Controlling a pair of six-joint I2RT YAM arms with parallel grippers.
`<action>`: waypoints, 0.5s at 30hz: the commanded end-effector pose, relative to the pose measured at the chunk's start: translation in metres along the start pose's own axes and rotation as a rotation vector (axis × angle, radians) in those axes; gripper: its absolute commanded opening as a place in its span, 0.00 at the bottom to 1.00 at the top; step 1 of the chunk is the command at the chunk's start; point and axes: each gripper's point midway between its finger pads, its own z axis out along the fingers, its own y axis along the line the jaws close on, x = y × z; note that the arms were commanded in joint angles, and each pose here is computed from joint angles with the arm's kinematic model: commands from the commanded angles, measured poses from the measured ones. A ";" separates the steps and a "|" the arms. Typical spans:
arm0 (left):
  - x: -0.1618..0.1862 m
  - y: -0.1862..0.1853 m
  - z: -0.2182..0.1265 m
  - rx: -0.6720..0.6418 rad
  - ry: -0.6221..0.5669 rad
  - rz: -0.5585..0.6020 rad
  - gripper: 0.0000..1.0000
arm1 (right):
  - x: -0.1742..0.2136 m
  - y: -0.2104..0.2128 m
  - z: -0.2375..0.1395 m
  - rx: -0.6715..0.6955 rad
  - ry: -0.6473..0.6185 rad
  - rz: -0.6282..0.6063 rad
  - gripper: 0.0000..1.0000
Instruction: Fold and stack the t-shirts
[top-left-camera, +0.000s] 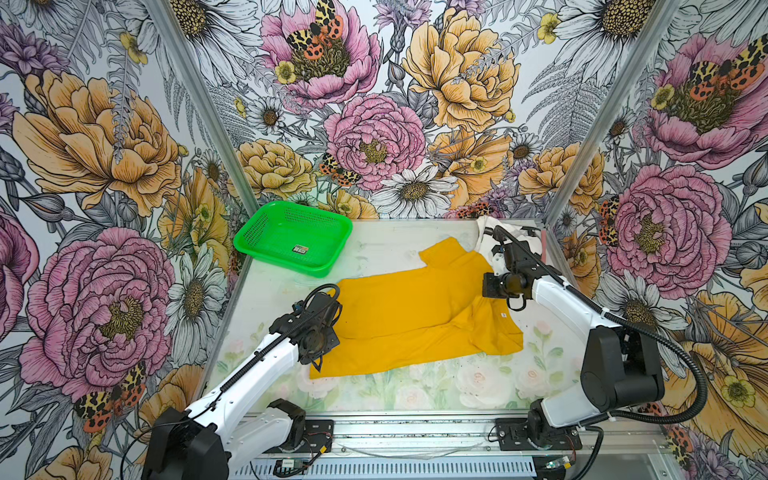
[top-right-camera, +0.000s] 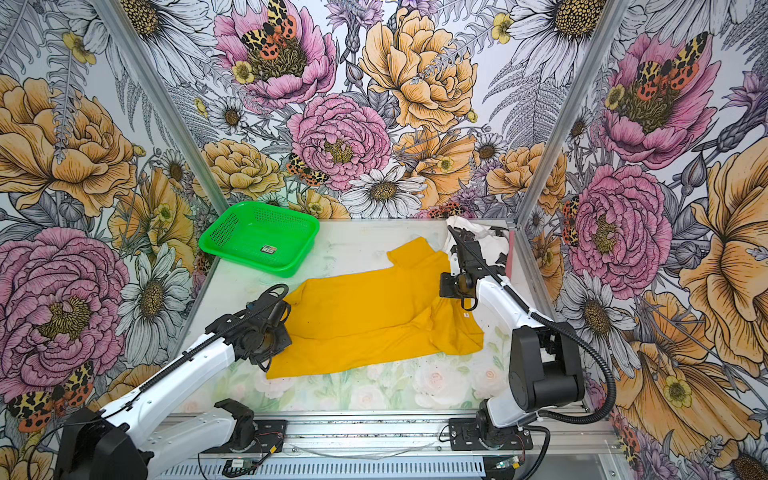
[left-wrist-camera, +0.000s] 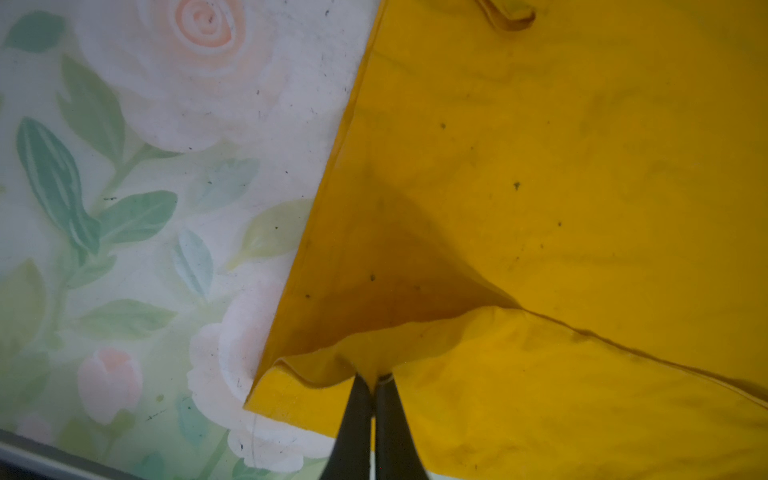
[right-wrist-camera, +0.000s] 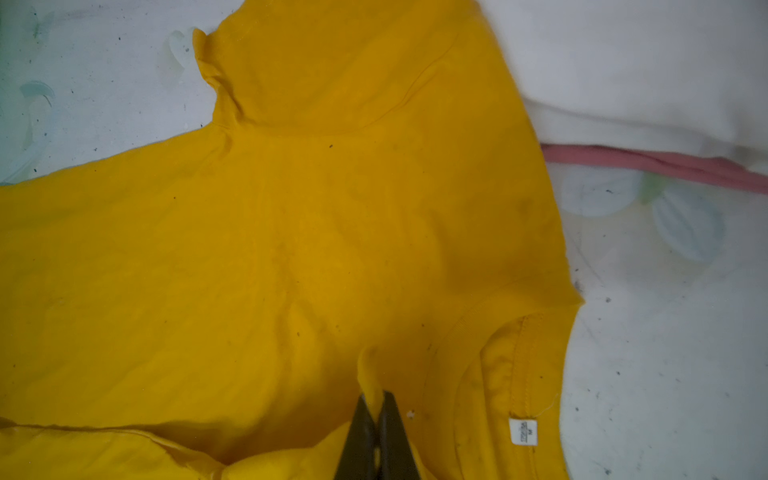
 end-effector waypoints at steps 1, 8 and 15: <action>-0.005 -0.005 0.006 0.041 0.003 0.004 0.00 | -0.023 0.001 -0.005 0.011 -0.063 -0.021 0.00; -0.009 0.001 0.011 0.019 -0.004 -0.024 0.35 | -0.026 0.002 -0.006 0.012 -0.070 -0.025 0.00; -0.025 -0.001 -0.003 0.066 -0.054 -0.041 0.80 | -0.027 0.003 -0.005 0.011 -0.067 -0.025 0.00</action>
